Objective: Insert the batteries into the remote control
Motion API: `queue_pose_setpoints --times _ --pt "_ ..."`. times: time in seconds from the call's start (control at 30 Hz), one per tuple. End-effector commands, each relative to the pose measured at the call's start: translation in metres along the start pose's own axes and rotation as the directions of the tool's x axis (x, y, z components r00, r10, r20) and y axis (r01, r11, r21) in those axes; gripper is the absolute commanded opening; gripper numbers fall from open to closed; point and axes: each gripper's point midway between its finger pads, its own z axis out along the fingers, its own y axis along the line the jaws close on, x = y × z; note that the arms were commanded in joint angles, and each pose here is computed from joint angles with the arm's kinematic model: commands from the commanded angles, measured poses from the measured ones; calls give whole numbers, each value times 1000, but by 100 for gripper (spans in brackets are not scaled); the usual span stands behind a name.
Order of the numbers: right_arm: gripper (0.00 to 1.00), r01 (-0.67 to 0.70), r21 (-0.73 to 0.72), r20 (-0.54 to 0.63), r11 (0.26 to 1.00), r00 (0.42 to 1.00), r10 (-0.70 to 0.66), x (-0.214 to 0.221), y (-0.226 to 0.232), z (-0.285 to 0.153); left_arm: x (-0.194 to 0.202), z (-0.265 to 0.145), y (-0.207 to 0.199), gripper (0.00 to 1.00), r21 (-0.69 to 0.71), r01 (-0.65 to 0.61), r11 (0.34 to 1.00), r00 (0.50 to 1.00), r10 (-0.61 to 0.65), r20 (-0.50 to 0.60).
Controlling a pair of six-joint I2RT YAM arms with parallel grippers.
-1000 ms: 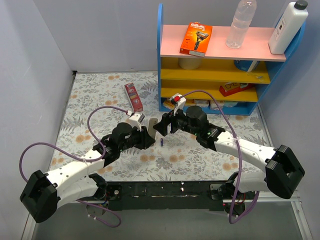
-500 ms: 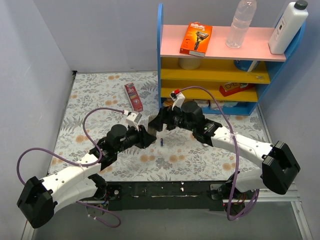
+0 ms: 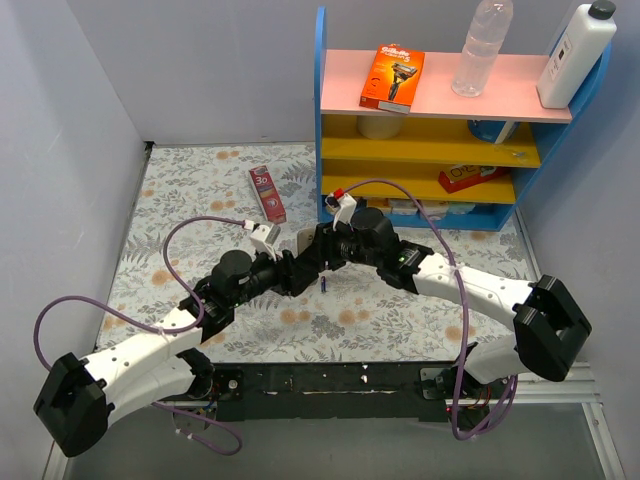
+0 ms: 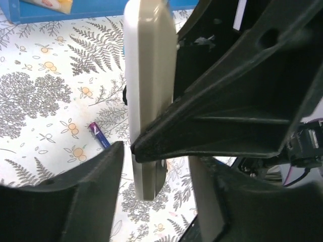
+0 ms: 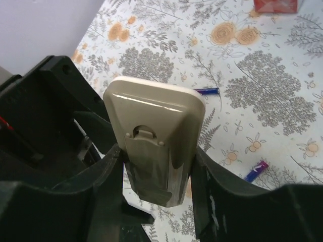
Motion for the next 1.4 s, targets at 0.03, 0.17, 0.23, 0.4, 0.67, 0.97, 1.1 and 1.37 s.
queue_pose_setpoints --times 0.03,0.17,0.23,0.4,0.67,0.97,1.1,1.37 --pt "2 252 34 -11 967 968 -252 -21 -7 -16 -4 -10 -7 63 19 -22 1000 1000 22 6" --pt "1 491 -23 -163 871 858 -487 -9 -20 -26 -4 -25 -8 75 15 -51 999 999 51 -1" --pt "1 618 -148 -317 772 710 -629 15 -33 -33 -9 -40 -2 78 -35 -46 998 999 47 17" --pt "1 641 -447 -443 624 447 -777 67 -50 -51 -23 -64 18 82 -172 16 985 995 2 102" --pt "4 550 -637 -522 540 208 -827 133 -61 -52 -60 -105 41 93 -331 118 936 948 -7 318" --pt "42 558 -660 -586 503 37 -810 170 -82 -35 -59 -94 39 98 -335 67 940 964 25 265" --pt "60 574 -640 -598 511 46 -800 169 -82 -38 -58 -89 39 98 -336 45 941 969 40 244" --pt "77 641 -423 -700 640 217 -680 148 -70 -69 -54 -82 40 98 -337 11 941 975 64 212"
